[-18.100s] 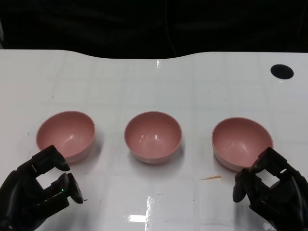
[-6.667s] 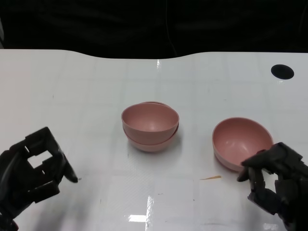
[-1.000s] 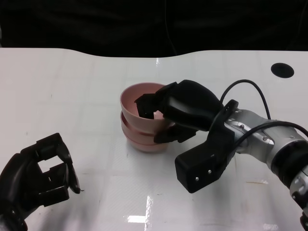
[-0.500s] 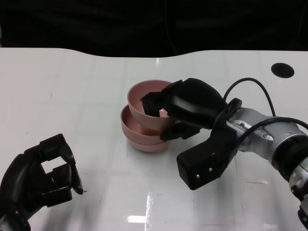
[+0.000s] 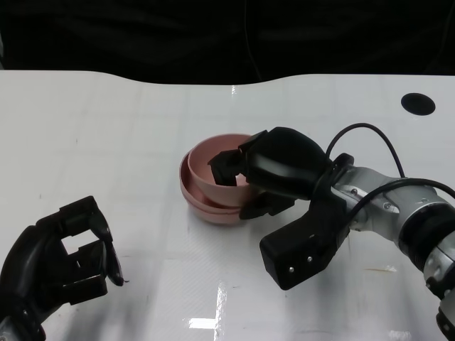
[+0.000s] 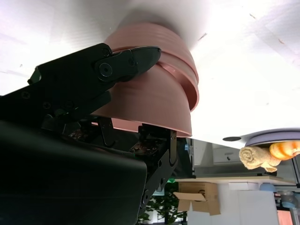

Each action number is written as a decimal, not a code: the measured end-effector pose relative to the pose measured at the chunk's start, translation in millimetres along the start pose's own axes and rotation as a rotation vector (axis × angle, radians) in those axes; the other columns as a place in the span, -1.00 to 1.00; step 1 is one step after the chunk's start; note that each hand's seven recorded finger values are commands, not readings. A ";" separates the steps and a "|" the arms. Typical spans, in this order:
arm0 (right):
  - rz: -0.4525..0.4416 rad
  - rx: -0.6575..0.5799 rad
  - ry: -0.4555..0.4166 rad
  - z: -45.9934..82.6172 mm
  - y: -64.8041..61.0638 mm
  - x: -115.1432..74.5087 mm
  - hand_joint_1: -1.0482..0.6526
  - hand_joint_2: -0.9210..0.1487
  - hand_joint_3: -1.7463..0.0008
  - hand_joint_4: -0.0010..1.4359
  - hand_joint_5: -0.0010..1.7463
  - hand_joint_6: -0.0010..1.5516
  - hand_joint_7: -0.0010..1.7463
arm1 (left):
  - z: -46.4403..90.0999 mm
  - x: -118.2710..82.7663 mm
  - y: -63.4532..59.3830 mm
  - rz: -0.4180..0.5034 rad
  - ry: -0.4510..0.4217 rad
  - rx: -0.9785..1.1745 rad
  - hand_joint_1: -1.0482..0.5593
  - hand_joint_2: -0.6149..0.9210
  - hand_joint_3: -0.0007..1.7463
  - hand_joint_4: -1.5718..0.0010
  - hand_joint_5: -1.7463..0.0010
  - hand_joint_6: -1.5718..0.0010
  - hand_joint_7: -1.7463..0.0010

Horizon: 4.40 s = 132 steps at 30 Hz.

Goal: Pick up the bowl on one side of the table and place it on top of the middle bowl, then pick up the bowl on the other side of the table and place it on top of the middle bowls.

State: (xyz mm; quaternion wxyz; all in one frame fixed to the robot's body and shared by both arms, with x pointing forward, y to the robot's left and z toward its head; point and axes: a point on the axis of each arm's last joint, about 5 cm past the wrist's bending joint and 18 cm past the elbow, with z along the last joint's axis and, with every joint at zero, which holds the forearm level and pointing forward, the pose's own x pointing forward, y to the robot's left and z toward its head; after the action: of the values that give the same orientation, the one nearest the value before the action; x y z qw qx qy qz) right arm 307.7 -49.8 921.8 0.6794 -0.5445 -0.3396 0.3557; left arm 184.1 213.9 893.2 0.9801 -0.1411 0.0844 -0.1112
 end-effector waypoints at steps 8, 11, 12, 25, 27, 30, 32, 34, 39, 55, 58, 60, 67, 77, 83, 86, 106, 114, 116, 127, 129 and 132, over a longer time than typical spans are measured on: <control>0.002 0.006 -0.006 3.3 2.5 2.7 -0.10 -1.00 0.70 0.10 1.00 -0.24 0.80 | 0.0 0.0 0.0 0.000 0.001 0.001 0.54 0.71 0.74 -0.18 -1.00 0.00 -1.00; 0.002 0.005 -0.006 4.6 2.6 4.5 -0.10 -1.00 0.69 0.12 1.00 -0.26 0.87 | -0.2 0.0 0.0 0.000 0.004 0.000 0.55 0.72 0.73 -0.18 -1.00 -0.01 -1.00; 0.003 0.001 -0.004 4.5 2.0 5.0 -0.10 -1.00 0.69 0.13 1.00 -0.27 0.93 | -0.2 0.0 0.0 0.000 0.004 -0.001 0.56 0.72 0.73 -0.18 -1.00 -0.01 -1.00; 0.002 -0.036 0.011 5.7 -7.5 15.5 -0.11 -0.98 0.82 0.15 0.72 -0.07 0.39 | -1.5 0.5 -1.2 -0.002 0.009 -0.023 0.59 0.68 0.73 -0.01 -1.00 0.01 -1.00; 0.008 -0.033 0.019 6.5 -6.2 16.2 -0.22 -0.99 0.80 0.22 0.35 0.07 -0.05 | -1.5 0.5 -1.2 -0.002 0.009 -0.022 0.59 0.68 0.73 0.00 -1.00 0.02 -1.00; 0.047 -0.027 0.038 5.7 -5.4 15.8 -0.38 -1.00 0.71 0.14 -0.30 0.03 -0.73 | -1.5 0.5 -1.2 -0.001 0.010 -0.020 0.58 0.68 0.72 0.00 -1.00 0.03 -1.00; 0.105 -0.024 0.060 4.8 -5.6 15.9 -0.57 -1.00 0.60 -0.41 -0.71 -0.34 -0.94 | -1.5 0.5 -1.2 -0.001 0.010 -0.020 0.58 0.69 0.71 -0.02 -1.00 0.03 -1.00; 0.170 -0.018 0.092 3.5 -6.0 15.9 -0.72 -1.00 0.49 -0.75 -0.90 -0.60 -0.99 | -1.5 0.5 -1.2 -0.001 0.011 -0.021 0.58 0.70 0.70 -0.03 -1.00 0.03 -1.00; 0.238 -0.022 0.129 2.3 -5.3 15.7 -0.98 -1.00 0.14 -0.99 -1.00 -0.98 -1.00 | -1.6 0.4 -1.5 0.009 0.023 -0.025 0.59 0.70 0.69 -0.04 -1.00 0.03 -1.00; 0.263 -0.097 0.124 4.3 2.4 13.7 -0.95 -1.00 0.01 -1.00 -1.00 -1.00 -1.00 | -1.7 0.8 -1.5 0.019 0.033 -0.033 0.58 0.72 0.67 0.04 -1.00 0.01 -1.00; 0.269 -0.124 0.126 4.1 3.7 13.3 -0.94 -1.00 0.00 -1.00 -1.00 -1.00 -1.00 | -2.3 0.9 -1.1 0.020 0.036 -0.034 0.57 0.72 0.66 0.05 -1.00 0.01 -1.00; 0.267 -0.136 0.127 4.1 4.6 13.0 -0.94 -1.00 0.00 -1.00 -1.00 -1.00 -1.00 | -2.3 0.8 -1.1 0.020 0.036 -0.032 0.57 0.72 0.66 0.05 -1.00 0.01 -1.00; 0.260 -0.163 0.144 3.5 12.8 8.2 -0.94 -1.00 -0.06 -1.00 -1.00 -1.00 -1.00 | -2.8 0.9 -0.6 0.021 0.030 -0.032 0.57 0.71 0.69 -0.01 -1.00 0.01 -1.00; 0.221 -0.169 0.121 -1.7 5.8 4.6 -0.94 -1.00 -0.02 -1.00 -1.00 -1.00 -1.00 | -2.4 1.1 -0.7 0.019 0.024 -0.028 0.59 0.72 0.70 0.04 -1.00 0.02 -1.00; 0.039 -0.090 0.060 -10.3 -17.8 -3.4 -0.74 -1.00 0.42 -0.93 -0.97 -0.81 -0.94 | -2.4 1.2 -0.9 0.019 0.023 -0.029 0.59 0.73 0.68 0.06 -1.00 0.02 -1.00; -0.094 -0.024 0.031 -12.9 -21.5 -14.4 -0.56 -1.00 0.63 -0.77 -0.91 -0.63 -0.91 | -2.2 1.2 -0.8 0.019 0.022 -0.030 0.58 0.73 0.68 0.02 -1.00 0.01 -1.00; -0.746 0.534 0.303 7.9 46.8 -129.8 0.11 -0.99 0.69 0.43 0.20 0.64 -0.87 | -1.2 0.8 2.3 0.022 0.003 -0.037 0.60 0.74 0.69 -0.13 -1.00 0.04 -1.00; -0.821 1.036 0.503 43.1 62.0 -158.3 0.13 -0.72 0.08 0.12 0.76 0.13 0.26 | -2.2 1.0 3.2 0.025 0.006 -0.040 0.62 0.75 0.69 -0.14 -1.00 0.04 -1.00; -0.839 1.135 0.513 45.3 61.4 -162.7 0.15 -0.62 -0.03 0.13 0.86 0.06 0.48 | -2.6 0.9 3.3 0.023 0.006 -0.043 0.61 0.74 0.68 -0.13 -1.00 0.03 -1.00; -0.889 1.333 0.502 45.6 66.0 -168.4 0.17 -0.54 -0.13 0.17 0.92 0.01 0.66 | -3.3 -0.2 3.2 0.008 0.007 -0.043 0.59 0.73 0.67 -0.11 -1.00 0.03 -1.00; -0.898 1.434 0.476 45.4 67.6 -169.5 0.19 -0.50 -0.13 0.20 0.97 0.01 0.70 | -3.8 -0.8 3.0 0.010 -0.002 -0.043 0.54 0.72 0.69 -0.14 -1.00 0.04 -1.00; -0.908 1.584 0.448 48.0 74.1 -171.1 0.19 -0.48 -0.14 0.21 0.99 0.00 0.72 | -4.8 -1.7 2.3 0.014 -0.023 -0.044 0.52 0.72 0.69 -0.16 -1.00 0.04 -1.00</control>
State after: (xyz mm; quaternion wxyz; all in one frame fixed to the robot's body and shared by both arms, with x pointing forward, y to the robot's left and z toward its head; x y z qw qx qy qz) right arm 170.2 -160.5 844.9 0.9753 0.2053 -0.0398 0.0709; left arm 182.0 215.2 888.2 0.9784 -0.1632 0.0766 -0.1010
